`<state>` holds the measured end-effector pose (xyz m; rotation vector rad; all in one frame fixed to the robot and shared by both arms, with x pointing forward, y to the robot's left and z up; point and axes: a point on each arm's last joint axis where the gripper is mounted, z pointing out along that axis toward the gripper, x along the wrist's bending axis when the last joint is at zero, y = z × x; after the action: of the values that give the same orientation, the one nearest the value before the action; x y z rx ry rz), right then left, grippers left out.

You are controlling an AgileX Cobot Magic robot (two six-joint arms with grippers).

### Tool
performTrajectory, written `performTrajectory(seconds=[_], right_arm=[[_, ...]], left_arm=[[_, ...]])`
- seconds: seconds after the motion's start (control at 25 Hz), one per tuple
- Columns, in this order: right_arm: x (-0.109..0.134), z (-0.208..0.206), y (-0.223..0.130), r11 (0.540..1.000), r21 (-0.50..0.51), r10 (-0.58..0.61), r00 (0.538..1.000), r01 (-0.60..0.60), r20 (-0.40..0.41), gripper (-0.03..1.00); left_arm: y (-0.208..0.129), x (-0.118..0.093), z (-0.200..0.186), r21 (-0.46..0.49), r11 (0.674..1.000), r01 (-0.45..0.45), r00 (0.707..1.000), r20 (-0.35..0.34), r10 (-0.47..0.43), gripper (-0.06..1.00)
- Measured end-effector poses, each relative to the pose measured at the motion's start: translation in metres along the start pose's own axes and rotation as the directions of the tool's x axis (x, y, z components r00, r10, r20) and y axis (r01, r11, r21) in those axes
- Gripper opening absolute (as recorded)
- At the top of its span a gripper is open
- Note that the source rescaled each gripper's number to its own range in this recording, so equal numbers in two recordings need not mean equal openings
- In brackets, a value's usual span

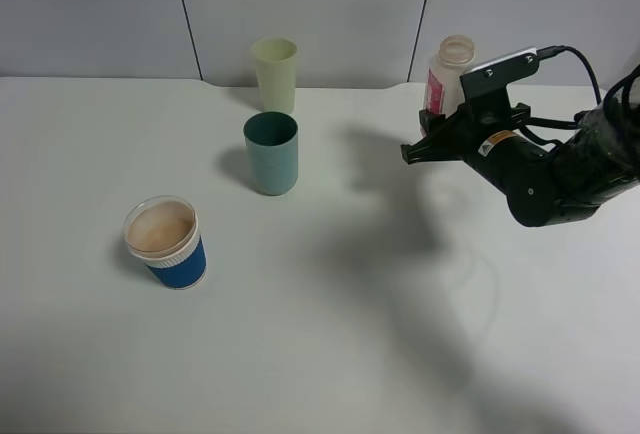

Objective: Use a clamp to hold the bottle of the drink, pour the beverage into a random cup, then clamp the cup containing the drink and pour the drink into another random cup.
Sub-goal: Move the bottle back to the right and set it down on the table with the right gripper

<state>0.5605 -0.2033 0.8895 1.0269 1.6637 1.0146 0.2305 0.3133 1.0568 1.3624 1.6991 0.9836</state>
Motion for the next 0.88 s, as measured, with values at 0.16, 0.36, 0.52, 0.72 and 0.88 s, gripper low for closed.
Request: performTrajectory(seconds=[0.16,0.36,0.52,0.72,0.88], right_arm=[[0.002,0.003,-0.008,1.000,0.002,0.031,1.000,-0.031,0.006,0.00],[0.001,0.005,-0.016,0.998,-0.007,0.069,0.997,-0.068,0.040,0.00],[0.002,0.006,-0.021,0.994,-0.023,0.110,0.993,-0.109,0.049,0.00],[0.004,0.009,-0.033,0.975,-0.014,0.223,0.973,-0.222,0.055,0.00],[0.004,0.009,-0.034,0.972,-0.012,0.236,0.970,-0.236,0.062,0.00]], left_arm=[[0.000,0.000,0.000,0.000,1.000,0.000,1.000,0.000,0.000,0.88],[0.000,0.000,0.000,0.000,1.000,0.000,1.000,0.000,0.000,0.88],[0.000,0.000,0.000,0.000,1.000,0.000,1.000,0.000,0.000,0.88],[0.000,0.000,0.000,0.000,1.000,0.000,1.000,0.000,0.000,0.88],[0.000,0.000,0.000,0.000,1.000,0.000,1.000,0.000,0.000,0.88]])
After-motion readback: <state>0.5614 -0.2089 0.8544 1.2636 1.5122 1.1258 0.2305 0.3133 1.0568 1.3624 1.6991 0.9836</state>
